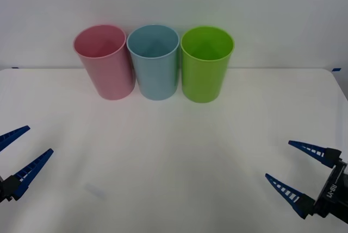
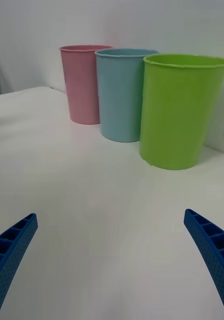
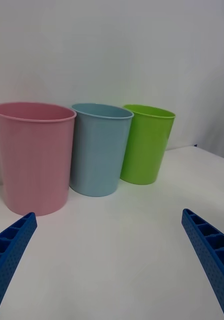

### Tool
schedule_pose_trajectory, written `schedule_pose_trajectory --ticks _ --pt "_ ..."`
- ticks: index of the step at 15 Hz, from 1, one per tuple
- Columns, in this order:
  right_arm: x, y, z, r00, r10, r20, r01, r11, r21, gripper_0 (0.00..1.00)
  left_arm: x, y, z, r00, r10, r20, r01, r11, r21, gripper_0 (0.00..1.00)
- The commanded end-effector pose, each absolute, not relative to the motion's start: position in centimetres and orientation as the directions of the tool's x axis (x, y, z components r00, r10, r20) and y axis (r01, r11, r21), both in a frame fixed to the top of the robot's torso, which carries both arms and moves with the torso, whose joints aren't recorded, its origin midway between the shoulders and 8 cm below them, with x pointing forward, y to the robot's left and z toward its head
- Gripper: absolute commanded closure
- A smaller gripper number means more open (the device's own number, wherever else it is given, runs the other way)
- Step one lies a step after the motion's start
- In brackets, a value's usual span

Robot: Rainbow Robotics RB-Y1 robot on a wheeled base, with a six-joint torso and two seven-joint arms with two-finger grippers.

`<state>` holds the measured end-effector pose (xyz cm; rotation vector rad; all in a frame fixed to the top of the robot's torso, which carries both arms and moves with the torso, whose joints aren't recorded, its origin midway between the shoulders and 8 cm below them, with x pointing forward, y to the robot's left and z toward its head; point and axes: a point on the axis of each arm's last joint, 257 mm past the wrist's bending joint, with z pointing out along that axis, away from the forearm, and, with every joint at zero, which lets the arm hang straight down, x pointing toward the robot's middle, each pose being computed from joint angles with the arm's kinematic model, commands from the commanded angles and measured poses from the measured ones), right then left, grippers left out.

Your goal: Grasp the object on the table and drop it into the matching bin: aluminum can to the light blue bin, PET bottle to the pink bin.

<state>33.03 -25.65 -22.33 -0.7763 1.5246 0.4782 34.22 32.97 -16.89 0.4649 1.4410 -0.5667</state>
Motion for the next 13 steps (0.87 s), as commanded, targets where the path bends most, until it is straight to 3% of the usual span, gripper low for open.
schedule_pose_trajectory --ticks 1,13 --pt "31.9 -27.7 -23.3 0.0 -0.167 -0.986 -0.716 0.688 -0.116 0.0 34.2 33.0 -16.9 0.041 -0.082 -0.996 0.618 0.785 -0.039 0.0" --pt "31.0 -28.3 -24.2 -0.026 -0.15 -0.988 -0.718 0.691 -0.085 0.0 34.2 33.0 -16.9 0.041 -0.082 -0.996 0.618 0.785 -0.039 0.0"
